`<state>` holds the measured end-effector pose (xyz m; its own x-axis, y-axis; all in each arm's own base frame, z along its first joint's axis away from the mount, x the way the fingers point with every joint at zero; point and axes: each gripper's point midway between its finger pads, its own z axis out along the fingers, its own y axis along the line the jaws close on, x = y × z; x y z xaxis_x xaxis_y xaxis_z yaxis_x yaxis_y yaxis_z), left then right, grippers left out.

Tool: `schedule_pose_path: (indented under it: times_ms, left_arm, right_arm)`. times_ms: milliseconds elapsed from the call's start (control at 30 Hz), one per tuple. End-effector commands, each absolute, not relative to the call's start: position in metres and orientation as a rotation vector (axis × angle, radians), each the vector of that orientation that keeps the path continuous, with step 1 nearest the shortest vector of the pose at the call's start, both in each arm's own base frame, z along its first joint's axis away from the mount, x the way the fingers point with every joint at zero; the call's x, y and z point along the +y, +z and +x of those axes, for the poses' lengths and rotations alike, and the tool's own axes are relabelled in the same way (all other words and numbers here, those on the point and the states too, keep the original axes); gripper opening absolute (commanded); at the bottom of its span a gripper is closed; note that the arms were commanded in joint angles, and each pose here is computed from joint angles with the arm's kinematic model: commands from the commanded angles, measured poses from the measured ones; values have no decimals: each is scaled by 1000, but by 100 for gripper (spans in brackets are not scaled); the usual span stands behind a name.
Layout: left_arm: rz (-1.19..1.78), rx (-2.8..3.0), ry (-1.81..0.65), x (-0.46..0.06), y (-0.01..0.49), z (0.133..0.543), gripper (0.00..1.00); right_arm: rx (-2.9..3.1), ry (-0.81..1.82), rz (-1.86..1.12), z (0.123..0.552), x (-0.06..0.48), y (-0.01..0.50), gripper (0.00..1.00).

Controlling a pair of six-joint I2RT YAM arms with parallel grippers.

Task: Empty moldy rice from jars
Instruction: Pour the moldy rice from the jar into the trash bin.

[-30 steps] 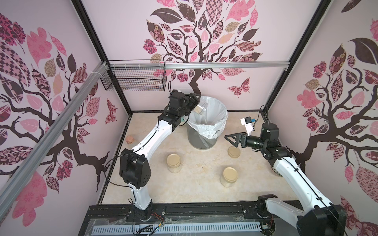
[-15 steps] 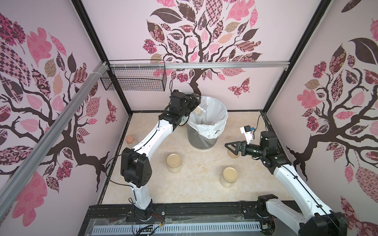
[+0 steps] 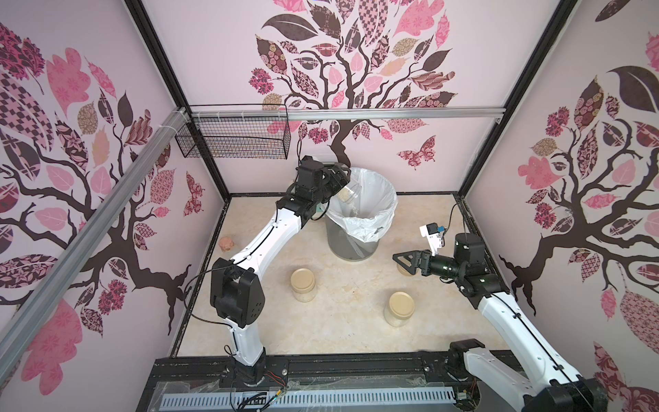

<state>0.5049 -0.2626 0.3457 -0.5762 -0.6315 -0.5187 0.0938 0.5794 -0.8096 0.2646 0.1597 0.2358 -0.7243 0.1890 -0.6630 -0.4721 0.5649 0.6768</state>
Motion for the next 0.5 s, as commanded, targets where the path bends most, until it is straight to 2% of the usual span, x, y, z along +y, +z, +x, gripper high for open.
schedule_pose_path:
  times_ms: [0, 467]
  left_arm:
    - [-372, 1787, -1116, -256, 410, 497, 59]
    - [-332, 1774, -1062, -250, 418, 494, 59]
  right_arm:
    - [2090, 1177, -207, 261, 157, 233, 100]
    - [2093, 1203, -202, 254, 158, 231, 100]
